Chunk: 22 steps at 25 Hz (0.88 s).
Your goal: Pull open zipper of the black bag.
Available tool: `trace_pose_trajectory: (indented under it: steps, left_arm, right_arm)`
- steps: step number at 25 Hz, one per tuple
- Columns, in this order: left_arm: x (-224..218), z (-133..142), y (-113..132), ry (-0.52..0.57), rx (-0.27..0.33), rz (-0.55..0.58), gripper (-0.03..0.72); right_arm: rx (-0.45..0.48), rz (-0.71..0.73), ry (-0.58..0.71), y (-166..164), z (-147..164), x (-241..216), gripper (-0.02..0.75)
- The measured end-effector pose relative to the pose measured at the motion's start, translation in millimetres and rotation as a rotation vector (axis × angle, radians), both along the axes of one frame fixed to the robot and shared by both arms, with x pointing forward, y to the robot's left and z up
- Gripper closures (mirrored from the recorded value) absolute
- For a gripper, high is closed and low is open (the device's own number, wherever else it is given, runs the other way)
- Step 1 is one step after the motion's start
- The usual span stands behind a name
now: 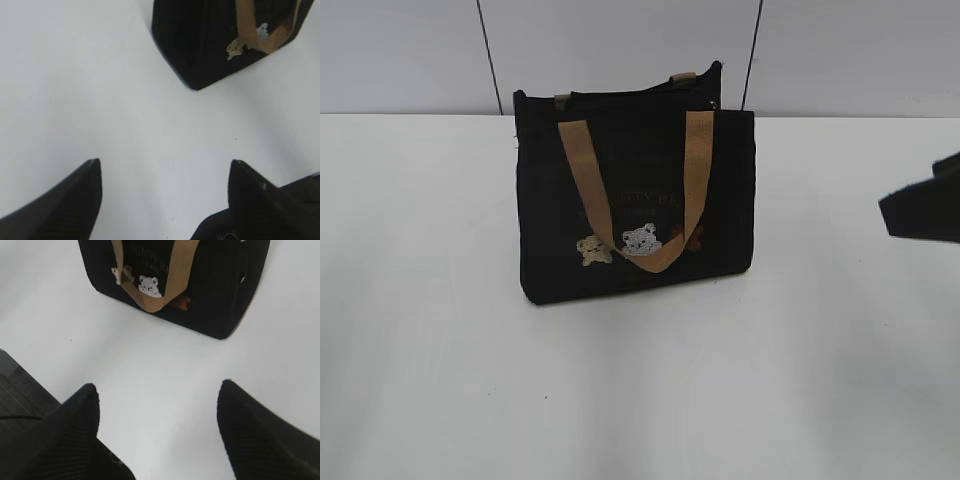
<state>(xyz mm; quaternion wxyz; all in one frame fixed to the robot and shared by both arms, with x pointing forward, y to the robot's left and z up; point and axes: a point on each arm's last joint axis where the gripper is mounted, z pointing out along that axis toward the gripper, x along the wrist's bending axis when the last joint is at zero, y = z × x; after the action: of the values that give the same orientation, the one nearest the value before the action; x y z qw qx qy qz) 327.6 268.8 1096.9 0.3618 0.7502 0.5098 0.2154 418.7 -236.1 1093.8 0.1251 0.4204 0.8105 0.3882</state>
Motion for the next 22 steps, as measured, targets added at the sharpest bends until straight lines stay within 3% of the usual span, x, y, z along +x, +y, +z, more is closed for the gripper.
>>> trace_pose_trajectory:
  steps: [5,11,22]
  left_arm:
    - [-32,-6,10,0.007,-0.005,0.101,0.101]
    - [-66,-16,15,-0.040,-0.025,0.111,0.105]
    - [-110,-27,28,-0.170,0.017,0.177,0.111]
  right_arm:
    - [0.025,-0.075,-0.044,-9,-8,-53,0.184]
    - [0.026,-0.157,-0.063,-19,-20,-99,0.184]
    - [-0.071,-0.299,-0.087,-42,-28,-164,0.184]
